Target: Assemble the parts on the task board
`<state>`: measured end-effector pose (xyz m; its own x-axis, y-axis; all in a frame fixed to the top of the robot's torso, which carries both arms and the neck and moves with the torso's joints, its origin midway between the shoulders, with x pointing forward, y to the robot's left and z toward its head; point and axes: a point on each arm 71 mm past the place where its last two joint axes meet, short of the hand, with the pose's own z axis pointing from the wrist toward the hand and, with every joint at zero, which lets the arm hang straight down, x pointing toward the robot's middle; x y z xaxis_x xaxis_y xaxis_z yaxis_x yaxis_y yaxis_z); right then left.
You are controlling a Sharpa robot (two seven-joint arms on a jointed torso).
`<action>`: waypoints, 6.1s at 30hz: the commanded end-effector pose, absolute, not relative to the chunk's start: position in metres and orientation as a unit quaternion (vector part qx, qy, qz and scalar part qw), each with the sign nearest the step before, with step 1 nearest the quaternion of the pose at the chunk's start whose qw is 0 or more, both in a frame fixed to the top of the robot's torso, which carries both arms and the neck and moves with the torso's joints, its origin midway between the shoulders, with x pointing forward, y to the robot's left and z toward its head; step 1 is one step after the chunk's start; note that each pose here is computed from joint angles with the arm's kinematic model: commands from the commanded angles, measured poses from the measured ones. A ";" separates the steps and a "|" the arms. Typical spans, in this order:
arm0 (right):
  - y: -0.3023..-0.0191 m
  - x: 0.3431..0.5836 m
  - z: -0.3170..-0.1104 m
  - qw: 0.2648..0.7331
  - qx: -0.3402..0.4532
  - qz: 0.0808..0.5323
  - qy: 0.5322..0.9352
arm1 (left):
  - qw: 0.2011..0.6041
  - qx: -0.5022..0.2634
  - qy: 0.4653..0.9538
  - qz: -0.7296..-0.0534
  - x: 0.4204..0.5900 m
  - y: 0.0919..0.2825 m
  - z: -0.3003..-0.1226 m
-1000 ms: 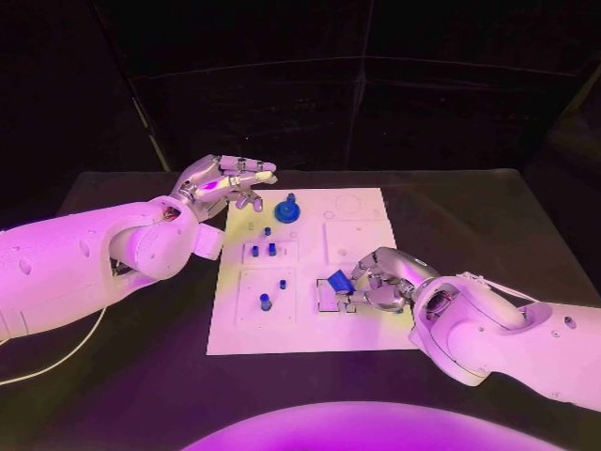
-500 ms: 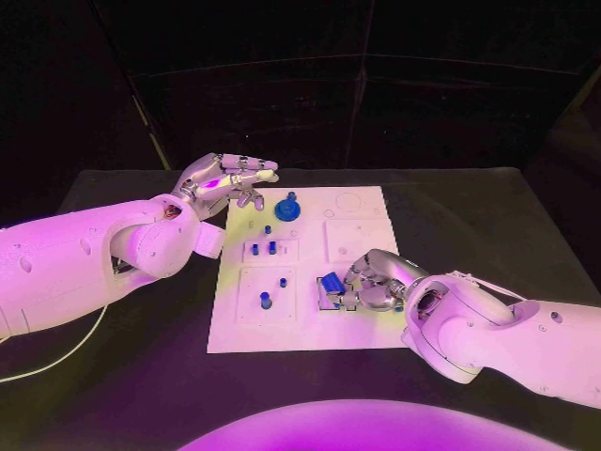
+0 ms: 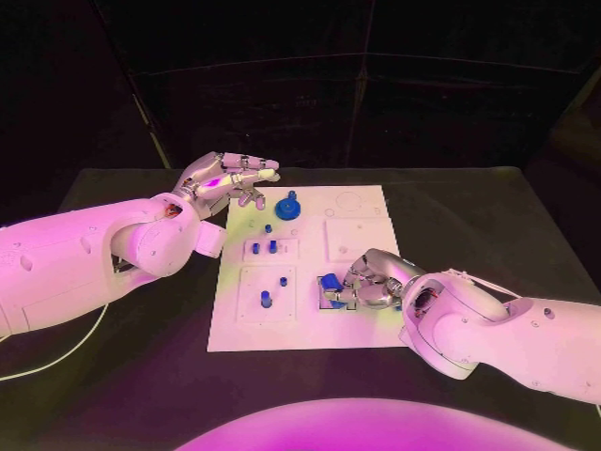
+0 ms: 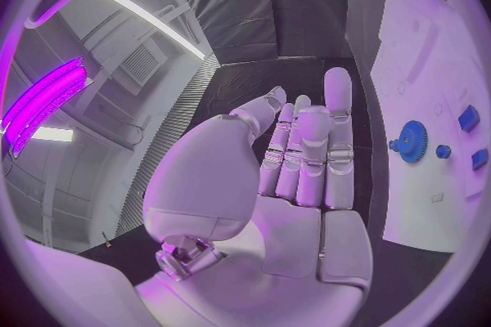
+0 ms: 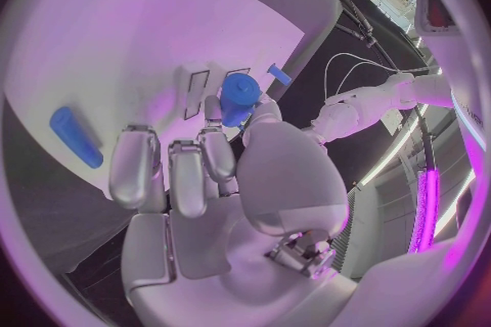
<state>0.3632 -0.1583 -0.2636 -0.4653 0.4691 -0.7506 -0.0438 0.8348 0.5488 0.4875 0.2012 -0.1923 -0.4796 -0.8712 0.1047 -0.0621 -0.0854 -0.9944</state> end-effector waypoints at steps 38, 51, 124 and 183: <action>-0.159 0.362 -0.259 0.523 0.092 0.240 0.812 | 0.312 -0.384 0.594 -0.634 0.486 0.198 -0.190; -0.165 0.359 -0.254 0.534 0.095 0.252 0.802 | 0.315 -0.386 0.593 -0.633 0.486 0.201 -0.190; -0.235 0.366 -0.267 0.517 0.026 0.110 0.848 | 0.318 -0.387 0.592 -0.631 0.487 0.202 -0.192; -0.178 0.359 -0.259 0.502 0.105 0.219 0.830 | 0.311 -0.385 0.596 -0.632 0.486 0.198 -0.192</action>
<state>0.3594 -0.1781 -0.2569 -0.4434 0.3896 -0.8072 -0.0619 0.8852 0.4611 0.4862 0.2002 -0.1933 -0.4967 -0.8606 0.1130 -0.0702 -0.0899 -0.9935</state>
